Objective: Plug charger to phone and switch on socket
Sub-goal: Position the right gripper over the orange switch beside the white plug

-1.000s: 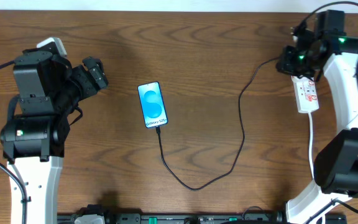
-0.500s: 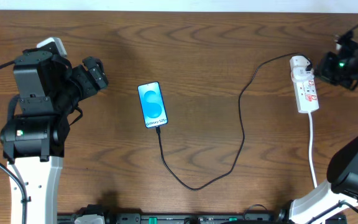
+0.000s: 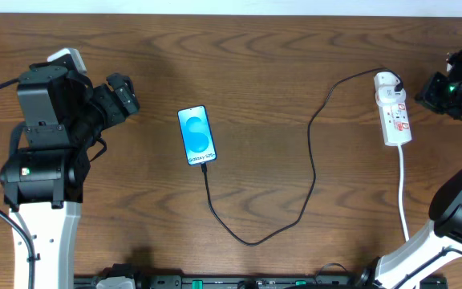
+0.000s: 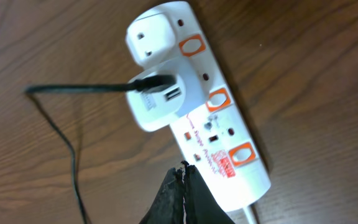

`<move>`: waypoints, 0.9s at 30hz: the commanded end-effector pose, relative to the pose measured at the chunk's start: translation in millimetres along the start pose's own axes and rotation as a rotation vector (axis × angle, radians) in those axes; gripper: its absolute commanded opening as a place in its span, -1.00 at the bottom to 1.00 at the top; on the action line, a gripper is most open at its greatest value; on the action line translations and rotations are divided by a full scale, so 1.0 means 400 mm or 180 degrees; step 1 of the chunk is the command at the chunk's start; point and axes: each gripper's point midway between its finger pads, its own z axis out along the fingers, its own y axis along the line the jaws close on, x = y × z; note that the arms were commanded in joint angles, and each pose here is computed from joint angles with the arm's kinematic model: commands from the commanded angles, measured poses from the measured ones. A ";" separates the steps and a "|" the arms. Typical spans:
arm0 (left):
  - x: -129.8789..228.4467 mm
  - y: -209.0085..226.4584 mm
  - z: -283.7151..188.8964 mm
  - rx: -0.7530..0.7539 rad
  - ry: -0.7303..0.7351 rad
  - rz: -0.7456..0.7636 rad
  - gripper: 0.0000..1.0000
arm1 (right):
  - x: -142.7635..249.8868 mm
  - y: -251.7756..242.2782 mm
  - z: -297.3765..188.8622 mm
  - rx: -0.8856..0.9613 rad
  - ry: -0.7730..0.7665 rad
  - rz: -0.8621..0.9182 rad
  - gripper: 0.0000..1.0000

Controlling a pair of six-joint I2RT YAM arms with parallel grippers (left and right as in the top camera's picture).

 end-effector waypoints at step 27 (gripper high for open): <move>-0.002 0.014 0.003 -0.0080 -0.0012 -0.0002 0.87 | -0.024 -0.077 0.149 -0.0029 0.0019 0.0043 -0.98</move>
